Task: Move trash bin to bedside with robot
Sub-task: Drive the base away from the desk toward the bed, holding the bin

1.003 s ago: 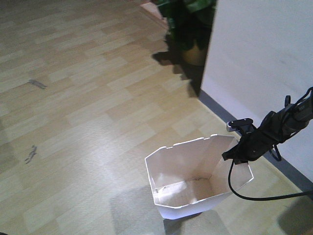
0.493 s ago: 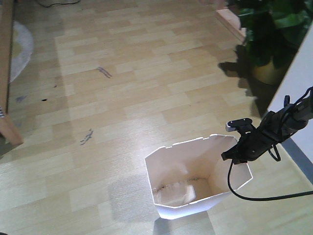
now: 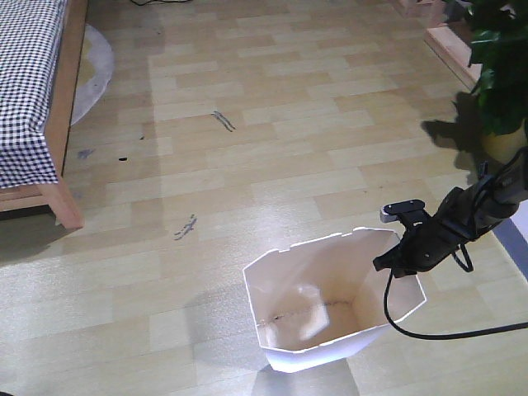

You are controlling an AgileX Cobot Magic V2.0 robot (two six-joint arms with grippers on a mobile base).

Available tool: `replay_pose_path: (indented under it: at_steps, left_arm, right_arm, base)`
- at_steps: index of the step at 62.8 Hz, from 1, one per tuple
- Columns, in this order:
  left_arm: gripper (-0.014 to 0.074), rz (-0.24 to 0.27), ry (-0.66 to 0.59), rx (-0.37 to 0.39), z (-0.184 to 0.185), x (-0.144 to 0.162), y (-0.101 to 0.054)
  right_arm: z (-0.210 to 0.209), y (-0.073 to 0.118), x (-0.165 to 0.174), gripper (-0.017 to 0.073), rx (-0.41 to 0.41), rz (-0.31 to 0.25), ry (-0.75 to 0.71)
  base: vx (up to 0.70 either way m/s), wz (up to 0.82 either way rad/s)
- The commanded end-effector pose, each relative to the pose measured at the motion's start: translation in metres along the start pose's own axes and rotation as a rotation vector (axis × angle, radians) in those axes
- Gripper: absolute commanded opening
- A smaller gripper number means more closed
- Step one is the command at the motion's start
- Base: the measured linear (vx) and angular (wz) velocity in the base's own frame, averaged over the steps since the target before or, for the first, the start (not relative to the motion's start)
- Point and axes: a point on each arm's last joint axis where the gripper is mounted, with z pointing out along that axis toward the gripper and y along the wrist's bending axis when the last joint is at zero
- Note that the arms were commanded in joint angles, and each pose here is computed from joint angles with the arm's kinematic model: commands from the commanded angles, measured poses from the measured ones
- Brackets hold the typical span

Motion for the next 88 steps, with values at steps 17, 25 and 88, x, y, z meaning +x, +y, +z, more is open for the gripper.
replay_pose_path:
  at_steps: [17, 25, 88]
  left_arm:
    - [-0.0006, -0.009, -0.098, 0.005, -0.0019, -0.0138, -0.0005]
    - [-0.0006, -0.009, -0.098, 0.005, -0.0019, -0.0138, -0.0005]
    - [-0.0006, -0.009, -0.098, 0.005, -0.0019, -0.0138, -0.0005]
  right_arm:
    - [-0.0326, -0.0004, -0.0214, -0.0005, -0.005, 0.025, -0.085]
    - [-0.0326, -0.0001, -0.0215, -0.0005, -0.005, 0.024, -0.085]
    - [-0.0326, -0.0002, -0.0215, -0.0005, -0.004, 0.024, -0.086]
  base:
    - [0.08, 0.16]
    - [0.11, 0.11]
    - [0.18, 0.01]
